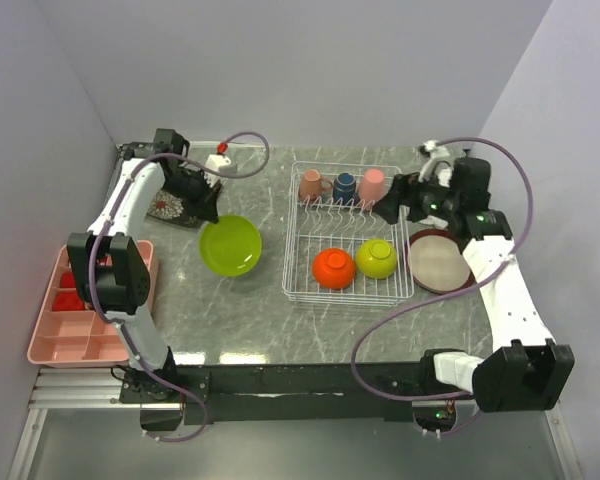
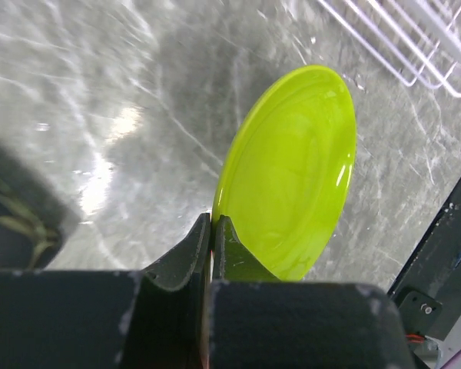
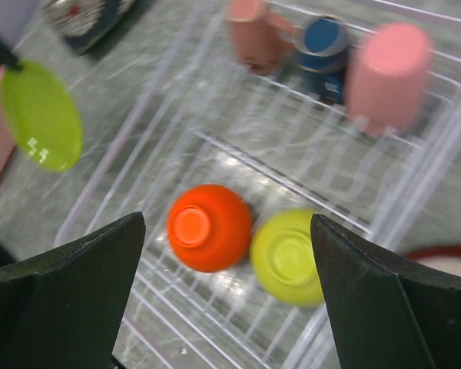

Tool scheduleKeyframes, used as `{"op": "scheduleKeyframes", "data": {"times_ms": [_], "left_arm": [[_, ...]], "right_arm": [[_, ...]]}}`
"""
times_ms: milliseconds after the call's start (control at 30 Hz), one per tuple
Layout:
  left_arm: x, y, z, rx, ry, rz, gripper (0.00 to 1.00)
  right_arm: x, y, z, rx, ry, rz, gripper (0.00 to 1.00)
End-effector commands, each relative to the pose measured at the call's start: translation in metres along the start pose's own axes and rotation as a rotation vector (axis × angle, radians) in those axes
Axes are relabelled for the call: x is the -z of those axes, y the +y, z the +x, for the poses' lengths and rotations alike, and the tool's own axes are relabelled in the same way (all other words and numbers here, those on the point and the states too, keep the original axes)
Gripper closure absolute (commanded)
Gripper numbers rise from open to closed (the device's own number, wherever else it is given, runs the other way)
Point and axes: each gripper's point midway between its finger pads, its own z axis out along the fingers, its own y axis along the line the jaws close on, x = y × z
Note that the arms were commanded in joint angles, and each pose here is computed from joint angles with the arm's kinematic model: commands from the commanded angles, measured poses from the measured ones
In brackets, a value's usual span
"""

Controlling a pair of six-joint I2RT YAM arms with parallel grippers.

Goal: Load the mixed dishes into the dish rack

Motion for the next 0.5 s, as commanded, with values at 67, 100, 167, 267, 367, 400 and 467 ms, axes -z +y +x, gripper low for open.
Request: {"op": "scheduleKeyframes", "data": {"times_ms": [67, 100, 167, 267, 367, 400, 467], "left_arm": [[0.048, -0.023, -0.060, -0.042, -0.194, 0.025, 0.99], [0.050, -0.025, -0.067, -0.040, -0.219, 0.034, 0.99], [0.057, -0.033, -0.086, -0.032, -0.284, 0.064, 0.99], [0.060, -0.041, -0.104, -0.047, -0.330, 0.079, 0.99], [0.056, -0.049, -0.114, -0.068, -0.339, 0.096, 0.99], [0.055, -0.054, -0.119, -0.072, -0.350, 0.115, 0.99], [0.054, -0.056, -0.125, -0.072, -0.363, 0.132, 0.99]], "right_arm": [[-0.024, 0.066, -0.020, 0.116, -0.004, -0.255, 0.07], [-0.028, 0.073, -0.020, 0.123, 0.002, -0.284, 0.09], [-0.034, 0.099, -0.021, 0.143, 0.026, -0.395, 0.11], [-0.038, 0.133, -0.022, 0.163, 0.053, -0.568, 0.15], [-0.042, 0.159, -0.027, 0.150, 0.068, -0.682, 0.18], [-0.045, 0.162, -0.029, 0.152, 0.068, -0.691, 0.18], [-0.054, 0.172, -0.029, 0.157, 0.082, -0.704, 0.19]]}}
